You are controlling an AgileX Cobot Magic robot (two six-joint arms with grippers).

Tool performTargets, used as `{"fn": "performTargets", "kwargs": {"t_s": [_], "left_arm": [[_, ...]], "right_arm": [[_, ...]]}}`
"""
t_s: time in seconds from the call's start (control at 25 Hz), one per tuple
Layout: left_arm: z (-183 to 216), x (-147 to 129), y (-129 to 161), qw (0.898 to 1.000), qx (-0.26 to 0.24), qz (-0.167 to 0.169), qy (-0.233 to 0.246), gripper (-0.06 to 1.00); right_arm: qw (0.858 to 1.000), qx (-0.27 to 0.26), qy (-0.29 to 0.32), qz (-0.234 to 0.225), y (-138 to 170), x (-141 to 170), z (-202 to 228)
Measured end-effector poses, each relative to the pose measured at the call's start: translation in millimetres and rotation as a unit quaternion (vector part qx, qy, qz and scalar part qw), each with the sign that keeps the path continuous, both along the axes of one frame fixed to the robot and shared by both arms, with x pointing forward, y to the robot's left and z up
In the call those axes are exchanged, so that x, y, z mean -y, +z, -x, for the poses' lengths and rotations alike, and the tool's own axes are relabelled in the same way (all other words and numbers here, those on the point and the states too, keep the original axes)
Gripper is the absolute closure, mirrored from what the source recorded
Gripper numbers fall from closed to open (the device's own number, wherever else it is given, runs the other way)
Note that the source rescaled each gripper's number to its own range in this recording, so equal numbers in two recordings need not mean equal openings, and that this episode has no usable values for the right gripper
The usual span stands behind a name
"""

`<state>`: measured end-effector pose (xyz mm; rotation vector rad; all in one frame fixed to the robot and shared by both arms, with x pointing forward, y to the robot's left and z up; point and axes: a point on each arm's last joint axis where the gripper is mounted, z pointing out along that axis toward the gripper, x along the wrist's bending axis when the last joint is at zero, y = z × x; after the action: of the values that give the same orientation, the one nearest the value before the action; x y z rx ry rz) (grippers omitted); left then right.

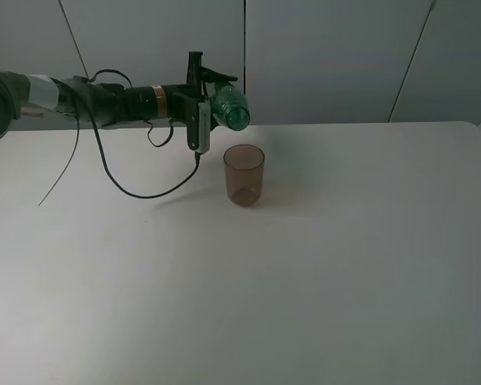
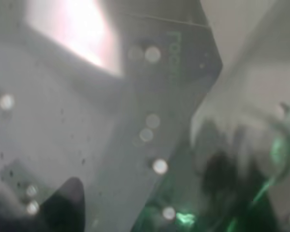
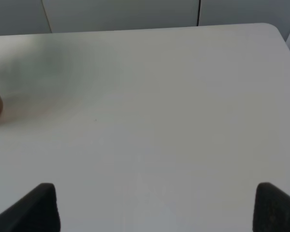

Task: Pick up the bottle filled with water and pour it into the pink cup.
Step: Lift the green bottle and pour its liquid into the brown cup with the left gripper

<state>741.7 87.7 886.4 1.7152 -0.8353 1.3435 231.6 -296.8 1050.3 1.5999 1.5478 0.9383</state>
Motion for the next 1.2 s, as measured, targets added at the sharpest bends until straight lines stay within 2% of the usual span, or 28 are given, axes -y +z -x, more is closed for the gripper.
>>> {"fn": "performTargets", "kwargs": {"t_s": [0.44, 1.2], "left_arm": [[3.6, 7.9, -0.1, 0.998, 0.047, -0.025, -0.016, 0.94], [1.2, 6.5, -0.8, 0.992, 0.108, -0.062, -0.011, 0.94]], "right_arm": [[1.000, 0.000, 0.000, 0.000, 0.0, 0.0, 0.0], [1.000, 0.000, 0.000, 0.000, 0.0, 0.0, 0.0]]}}
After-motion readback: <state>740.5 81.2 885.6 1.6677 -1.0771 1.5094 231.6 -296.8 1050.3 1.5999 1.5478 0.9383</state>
